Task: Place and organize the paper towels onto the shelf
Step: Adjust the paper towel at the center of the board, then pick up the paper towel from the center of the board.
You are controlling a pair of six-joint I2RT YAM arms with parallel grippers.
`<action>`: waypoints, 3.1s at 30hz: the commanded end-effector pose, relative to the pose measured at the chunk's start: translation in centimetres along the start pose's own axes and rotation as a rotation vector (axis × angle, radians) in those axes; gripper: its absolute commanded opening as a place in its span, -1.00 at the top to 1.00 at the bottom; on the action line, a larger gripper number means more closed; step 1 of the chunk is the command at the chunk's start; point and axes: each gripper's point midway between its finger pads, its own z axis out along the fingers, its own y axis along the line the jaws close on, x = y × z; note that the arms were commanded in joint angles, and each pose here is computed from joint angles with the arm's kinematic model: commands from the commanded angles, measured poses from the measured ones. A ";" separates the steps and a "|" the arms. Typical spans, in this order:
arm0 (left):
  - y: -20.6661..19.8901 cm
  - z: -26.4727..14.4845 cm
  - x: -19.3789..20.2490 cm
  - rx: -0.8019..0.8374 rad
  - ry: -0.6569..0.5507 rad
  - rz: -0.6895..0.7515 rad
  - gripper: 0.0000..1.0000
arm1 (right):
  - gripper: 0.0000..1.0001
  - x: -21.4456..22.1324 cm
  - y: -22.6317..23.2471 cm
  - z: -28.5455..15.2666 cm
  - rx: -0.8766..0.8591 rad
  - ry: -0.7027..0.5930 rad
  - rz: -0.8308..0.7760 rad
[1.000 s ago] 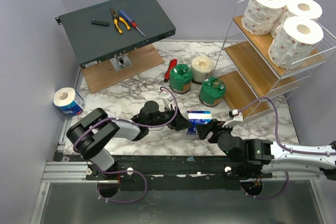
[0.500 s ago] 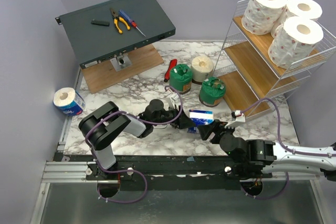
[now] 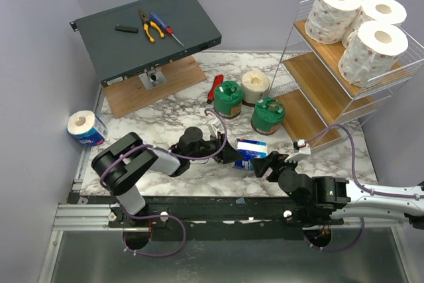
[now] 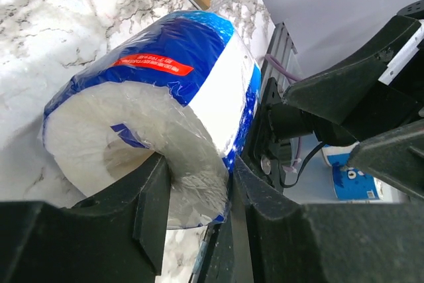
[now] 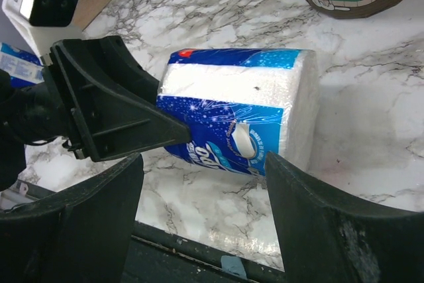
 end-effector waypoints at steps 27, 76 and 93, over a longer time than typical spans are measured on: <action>0.8 -11.1 -2.5 -1.035 0.352 0.589 0.59 | -0.51 0.4 -1.9 0.6 0.100 -0.021 -0.104; 1.1 -13.2 -6.4 -0.817 -0.015 -0.037 -0.57 | -0.47 5.2 -1.3 1.6 0.036 0.128 -0.257; 2.4 -11.6 -4.1 -0.822 0.132 0.003 -0.37 | -0.45 6.4 -1.4 1.8 0.031 0.158 -0.287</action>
